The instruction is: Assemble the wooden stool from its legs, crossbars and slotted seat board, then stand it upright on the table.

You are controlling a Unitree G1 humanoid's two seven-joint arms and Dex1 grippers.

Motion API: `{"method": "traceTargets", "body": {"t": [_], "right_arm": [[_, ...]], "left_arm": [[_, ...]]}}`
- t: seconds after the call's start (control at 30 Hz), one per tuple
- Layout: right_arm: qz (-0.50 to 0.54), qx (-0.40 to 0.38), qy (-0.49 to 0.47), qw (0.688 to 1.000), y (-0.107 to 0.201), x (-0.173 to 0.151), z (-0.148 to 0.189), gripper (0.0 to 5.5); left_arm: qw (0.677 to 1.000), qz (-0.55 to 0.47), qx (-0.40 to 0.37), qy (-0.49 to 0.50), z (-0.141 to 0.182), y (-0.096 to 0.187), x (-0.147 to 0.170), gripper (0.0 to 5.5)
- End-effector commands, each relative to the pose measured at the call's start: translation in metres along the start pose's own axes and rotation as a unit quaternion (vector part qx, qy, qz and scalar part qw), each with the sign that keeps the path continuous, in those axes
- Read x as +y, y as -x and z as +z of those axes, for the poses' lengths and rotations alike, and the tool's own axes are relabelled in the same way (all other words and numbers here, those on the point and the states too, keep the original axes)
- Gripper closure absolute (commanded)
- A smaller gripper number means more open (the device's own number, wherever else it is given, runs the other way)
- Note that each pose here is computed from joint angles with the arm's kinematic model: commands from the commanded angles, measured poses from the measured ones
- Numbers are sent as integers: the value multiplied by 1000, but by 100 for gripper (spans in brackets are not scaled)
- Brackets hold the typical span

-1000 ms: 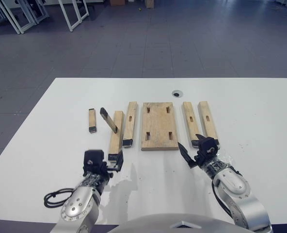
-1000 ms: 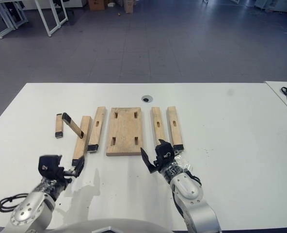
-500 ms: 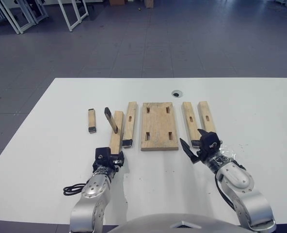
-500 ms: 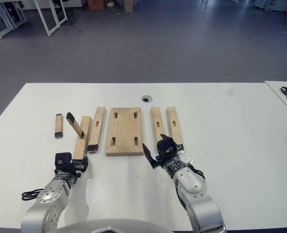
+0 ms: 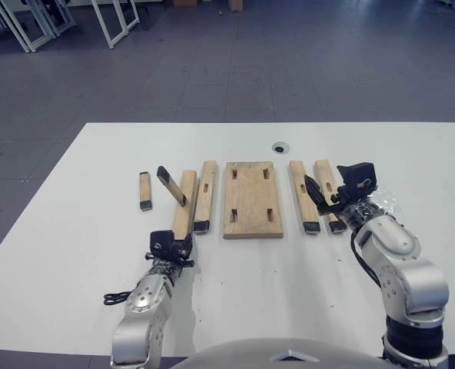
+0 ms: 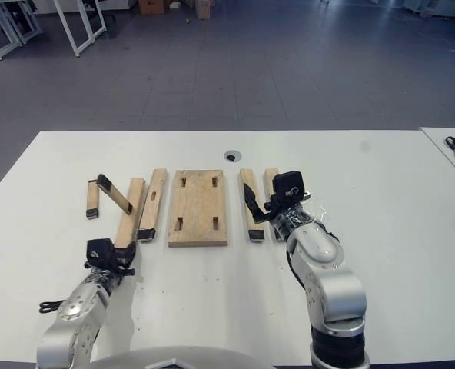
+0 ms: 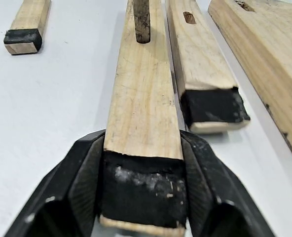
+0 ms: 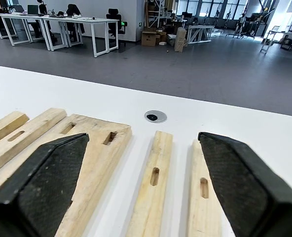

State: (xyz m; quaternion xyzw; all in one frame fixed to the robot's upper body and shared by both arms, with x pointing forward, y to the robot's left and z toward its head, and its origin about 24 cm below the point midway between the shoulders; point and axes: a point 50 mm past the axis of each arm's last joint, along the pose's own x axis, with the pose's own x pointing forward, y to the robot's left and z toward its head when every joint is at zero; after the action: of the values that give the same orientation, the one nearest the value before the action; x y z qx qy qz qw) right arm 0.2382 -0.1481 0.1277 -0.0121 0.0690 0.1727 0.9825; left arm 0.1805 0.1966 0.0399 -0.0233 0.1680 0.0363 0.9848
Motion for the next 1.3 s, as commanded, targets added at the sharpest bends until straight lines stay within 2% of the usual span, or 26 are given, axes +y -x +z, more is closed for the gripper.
{"method": "traceTargets", "body": {"t": [0.03,0.1,0.17,0.23,0.3,0.4,0.53,0.6,0.77,0.93,1.17,1.23,1.3], "right_arm": [[67,21,-95,993,-15,-2,6,75],[151,22,-197,968,-28,2,20,69],[270,-4,-289,918,-35,9,43,69],[372,-34,-347,860,-36,14,66,69],[424,-43,-373,824,-36,16,78,69],[443,-37,-394,804,-38,19,83,69],[458,-33,-421,782,-37,26,90,69],[465,-33,-428,774,-36,27,95,69],[518,-37,-426,740,-26,24,116,69],[561,9,-388,731,-17,21,118,165],[594,91,-321,732,-5,15,112,298],[577,92,-318,747,-9,9,113,333],[541,75,-327,771,-17,2,111,341]], "left_arm": [[974,-88,-202,54,99,-10,-12,345],[944,-215,-189,166,113,-17,-28,345],[893,-338,-157,251,118,-17,-43,345],[845,-424,-128,298,121,-13,-54,345],[801,-487,-111,330,126,-8,-62,345],[740,-565,-96,353,138,3,-71,345],[703,-616,-60,350,140,14,-76,345],[699,-623,-38,349,134,16,-79,345],[719,-608,13,337,109,13,-75,345],[735,-601,28,312,104,8,-65,345],[742,-610,41,274,101,10,-58,345],[764,-599,42,237,100,10,-58,345],[764,-601,38,231,101,11,-60,345]]}}
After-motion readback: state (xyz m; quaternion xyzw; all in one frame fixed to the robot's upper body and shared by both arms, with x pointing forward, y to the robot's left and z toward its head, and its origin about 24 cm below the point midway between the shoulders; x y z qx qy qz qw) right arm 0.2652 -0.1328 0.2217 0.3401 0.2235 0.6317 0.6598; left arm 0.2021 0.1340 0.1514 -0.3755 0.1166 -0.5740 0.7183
